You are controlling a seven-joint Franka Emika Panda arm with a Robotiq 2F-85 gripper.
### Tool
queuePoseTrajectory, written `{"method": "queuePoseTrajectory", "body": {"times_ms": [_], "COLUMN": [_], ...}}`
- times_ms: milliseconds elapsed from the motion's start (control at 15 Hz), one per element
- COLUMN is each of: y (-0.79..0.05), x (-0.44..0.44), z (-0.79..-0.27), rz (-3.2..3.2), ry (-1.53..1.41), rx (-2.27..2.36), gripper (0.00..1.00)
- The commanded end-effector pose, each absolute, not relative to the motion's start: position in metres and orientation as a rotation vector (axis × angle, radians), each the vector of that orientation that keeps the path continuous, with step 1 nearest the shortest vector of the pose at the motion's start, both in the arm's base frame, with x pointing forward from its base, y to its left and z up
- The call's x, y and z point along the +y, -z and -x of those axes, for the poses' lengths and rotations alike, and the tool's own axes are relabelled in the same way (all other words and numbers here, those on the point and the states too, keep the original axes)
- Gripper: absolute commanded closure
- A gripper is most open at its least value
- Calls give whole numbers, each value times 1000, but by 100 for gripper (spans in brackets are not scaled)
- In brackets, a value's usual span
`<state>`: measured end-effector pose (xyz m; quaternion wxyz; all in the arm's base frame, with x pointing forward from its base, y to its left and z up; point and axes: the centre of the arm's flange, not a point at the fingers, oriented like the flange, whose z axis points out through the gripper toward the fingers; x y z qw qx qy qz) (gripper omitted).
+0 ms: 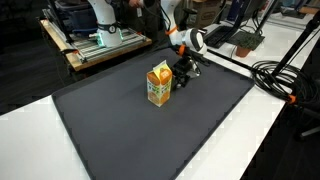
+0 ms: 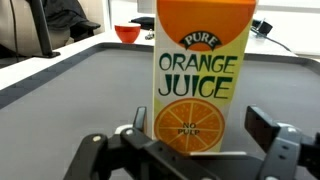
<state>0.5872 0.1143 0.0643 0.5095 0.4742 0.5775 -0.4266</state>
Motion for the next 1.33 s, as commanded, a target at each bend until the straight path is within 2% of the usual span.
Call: {"method": "queuePoseTrajectory", "body": {"times_ms": [0,667,800,1000,1267], "y": [-57,-53,-53,-53,-53], "x": [102,89,88,88,89], "z": [-598,-601,-602,-602,-602], "rz": [-1124,-1144,-1145,-1145,-1143], "ry": [1041,1054,1054,1053,1054], "rx": [1409,1418,1421,1427,1427], "gripper": [0,2,24,45,48]}}
